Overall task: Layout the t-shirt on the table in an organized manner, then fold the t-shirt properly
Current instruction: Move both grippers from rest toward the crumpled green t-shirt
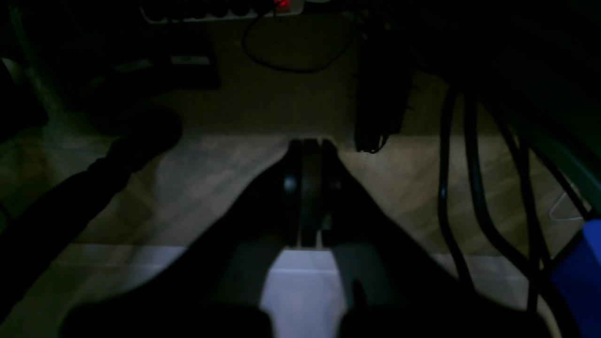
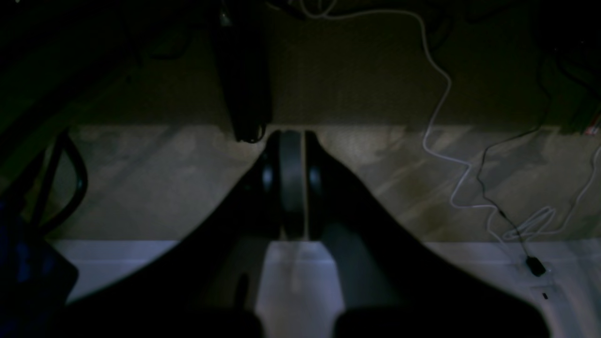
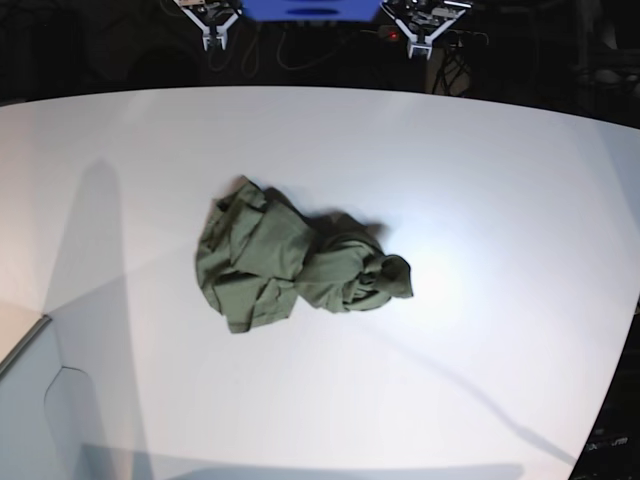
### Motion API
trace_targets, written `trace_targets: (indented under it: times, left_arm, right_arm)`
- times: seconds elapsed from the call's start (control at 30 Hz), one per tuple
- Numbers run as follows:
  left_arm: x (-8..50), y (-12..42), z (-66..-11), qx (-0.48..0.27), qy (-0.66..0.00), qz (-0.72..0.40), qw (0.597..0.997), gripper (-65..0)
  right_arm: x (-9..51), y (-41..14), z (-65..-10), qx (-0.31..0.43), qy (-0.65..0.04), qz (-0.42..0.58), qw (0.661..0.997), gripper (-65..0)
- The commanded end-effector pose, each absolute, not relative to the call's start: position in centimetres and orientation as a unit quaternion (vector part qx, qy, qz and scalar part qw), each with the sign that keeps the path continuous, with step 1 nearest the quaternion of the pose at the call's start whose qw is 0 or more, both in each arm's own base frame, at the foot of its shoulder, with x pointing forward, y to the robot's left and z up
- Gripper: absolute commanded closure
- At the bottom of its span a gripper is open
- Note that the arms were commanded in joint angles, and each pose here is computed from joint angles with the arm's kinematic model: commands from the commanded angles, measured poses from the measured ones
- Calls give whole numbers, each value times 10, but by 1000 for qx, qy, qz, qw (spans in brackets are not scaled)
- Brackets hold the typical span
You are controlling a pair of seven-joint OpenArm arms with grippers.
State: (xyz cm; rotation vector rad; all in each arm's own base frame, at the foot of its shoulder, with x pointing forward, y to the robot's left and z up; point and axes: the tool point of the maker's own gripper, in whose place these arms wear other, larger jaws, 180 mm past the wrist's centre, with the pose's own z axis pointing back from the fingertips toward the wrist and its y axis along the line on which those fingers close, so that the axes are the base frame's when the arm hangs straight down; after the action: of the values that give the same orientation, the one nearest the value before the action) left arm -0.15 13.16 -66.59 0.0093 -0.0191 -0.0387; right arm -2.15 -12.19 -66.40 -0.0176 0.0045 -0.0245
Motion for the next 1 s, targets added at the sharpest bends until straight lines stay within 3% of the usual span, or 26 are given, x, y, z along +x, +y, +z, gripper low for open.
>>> trace_targets:
  times: [0.0, 0.67, 0.8, 0.97]
  left_arm:
    - [-4, 135, -666, 10, -8, -18, 1000, -1]
    - [-6, 145, -666, 17, -6, -19, 1000, -1]
    - [-18, 158, -665, 26, 0, -19, 999, -1]
    - [-8, 158, -660, 24, -45, -22, 998, -1]
  right_arm:
    - [-26, -119, -664, 2, 6, -14, 1000, 0]
    - [-45, -119, -663, 1, 15, -13, 1000, 0]
    - [-42, -121, -658, -1, -11, -13, 1000, 0]
    - [-36, -123, -644, -4, -61, -13, 998, 0]
